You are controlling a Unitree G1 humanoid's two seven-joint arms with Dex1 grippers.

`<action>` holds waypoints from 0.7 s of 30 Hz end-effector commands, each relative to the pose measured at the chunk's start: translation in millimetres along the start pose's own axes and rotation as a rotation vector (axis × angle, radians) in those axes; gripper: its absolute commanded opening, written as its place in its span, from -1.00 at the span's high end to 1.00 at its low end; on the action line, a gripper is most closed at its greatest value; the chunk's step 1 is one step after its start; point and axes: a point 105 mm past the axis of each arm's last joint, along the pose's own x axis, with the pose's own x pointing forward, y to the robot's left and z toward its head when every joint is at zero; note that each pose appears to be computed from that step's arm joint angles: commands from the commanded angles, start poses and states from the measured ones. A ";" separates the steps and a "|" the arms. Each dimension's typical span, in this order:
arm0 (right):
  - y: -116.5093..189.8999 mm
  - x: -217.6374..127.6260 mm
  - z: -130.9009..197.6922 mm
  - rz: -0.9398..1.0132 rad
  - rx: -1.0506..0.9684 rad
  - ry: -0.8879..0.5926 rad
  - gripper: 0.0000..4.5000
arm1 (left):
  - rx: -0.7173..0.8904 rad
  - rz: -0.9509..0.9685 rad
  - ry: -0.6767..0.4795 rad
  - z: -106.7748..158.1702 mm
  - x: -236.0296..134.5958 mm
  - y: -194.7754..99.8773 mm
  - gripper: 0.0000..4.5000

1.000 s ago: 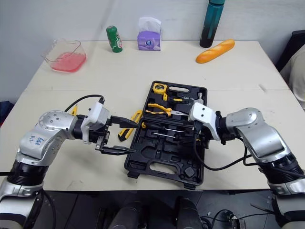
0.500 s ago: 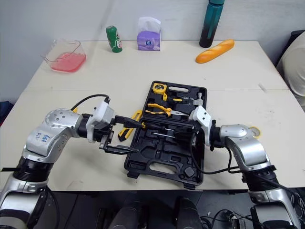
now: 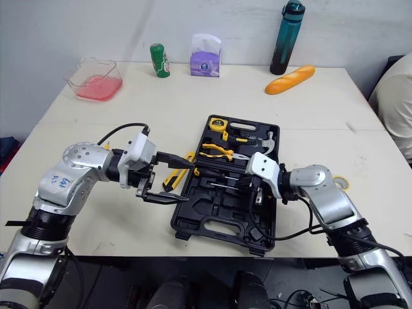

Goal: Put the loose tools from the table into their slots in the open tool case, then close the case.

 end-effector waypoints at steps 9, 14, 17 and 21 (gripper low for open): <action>-5.5 -92.2 23.7 -0.235 0.196 -0.174 0.99 | -0.268 0.305 -0.046 -27.1 -56.0 -14.4 -1.00; -15.1 -171.3 -8.6 -0.490 0.357 -0.120 0.42 | -0.455 0.671 -0.053 -59.8 -134.4 -23.7 -1.00; -18.6 -207.3 -20.4 -0.629 0.419 -0.105 -0.28 | -0.498 0.864 -0.007 -75.2 -179.7 -36.2 -1.00; -15.7 -251.4 -46.9 -0.783 0.441 0.007 -0.98 | -0.536 1.185 0.015 -91.6 -242.4 -45.8 -1.00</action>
